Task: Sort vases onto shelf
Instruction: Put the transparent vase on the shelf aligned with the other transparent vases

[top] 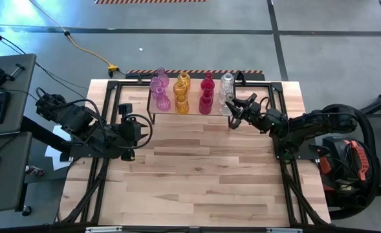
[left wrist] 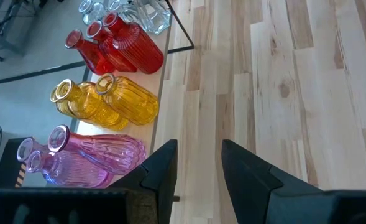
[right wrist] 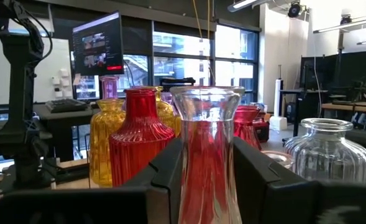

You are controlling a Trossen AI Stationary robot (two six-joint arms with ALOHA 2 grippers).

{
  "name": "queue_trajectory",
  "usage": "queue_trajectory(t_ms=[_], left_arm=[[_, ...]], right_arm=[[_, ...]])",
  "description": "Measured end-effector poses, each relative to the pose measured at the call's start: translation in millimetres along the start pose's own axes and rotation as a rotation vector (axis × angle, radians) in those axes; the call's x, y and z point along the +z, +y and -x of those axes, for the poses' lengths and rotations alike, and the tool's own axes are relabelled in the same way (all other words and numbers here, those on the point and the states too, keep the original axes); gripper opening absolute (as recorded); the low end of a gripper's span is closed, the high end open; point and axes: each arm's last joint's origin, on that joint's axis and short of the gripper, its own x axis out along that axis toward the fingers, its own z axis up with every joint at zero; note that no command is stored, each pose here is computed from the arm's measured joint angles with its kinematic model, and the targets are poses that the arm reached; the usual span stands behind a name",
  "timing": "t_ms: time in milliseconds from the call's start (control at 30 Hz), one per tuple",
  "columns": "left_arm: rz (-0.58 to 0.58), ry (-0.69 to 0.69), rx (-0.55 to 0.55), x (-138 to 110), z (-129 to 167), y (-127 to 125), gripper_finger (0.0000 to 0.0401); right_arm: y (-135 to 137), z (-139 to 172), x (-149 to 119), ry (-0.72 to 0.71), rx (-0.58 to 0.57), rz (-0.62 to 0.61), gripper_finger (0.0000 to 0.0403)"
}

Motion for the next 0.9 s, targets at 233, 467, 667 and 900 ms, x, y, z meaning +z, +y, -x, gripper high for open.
queue_trajectory(t_ms=[233, 467, 667, 900], left_arm=[[-0.001, 0.000, 0.002, 0.0, -0.1, 0.0, 0.0117], [-0.001, 0.000, 0.002, 0.0, -0.1, 0.0, 0.0117], [-0.001, 0.000, 0.002, 0.0, -0.1, 0.1, 0.0117], [0.000, 0.000, 0.002, 0.0, -0.1, 0.0, 0.0117]], right_arm=[[-0.1, 0.0, -0.4, 0.004, -0.004, 0.001, 0.0101], [-0.1, 0.1, -1.2, 0.012, -0.005, 0.004, 0.0129], [-0.1, 0.1, -1.1, 0.010, -0.005, 0.003, 0.0140], [-0.1, 0.1, -0.9, 0.009, -0.005, 0.004, 0.0150]])
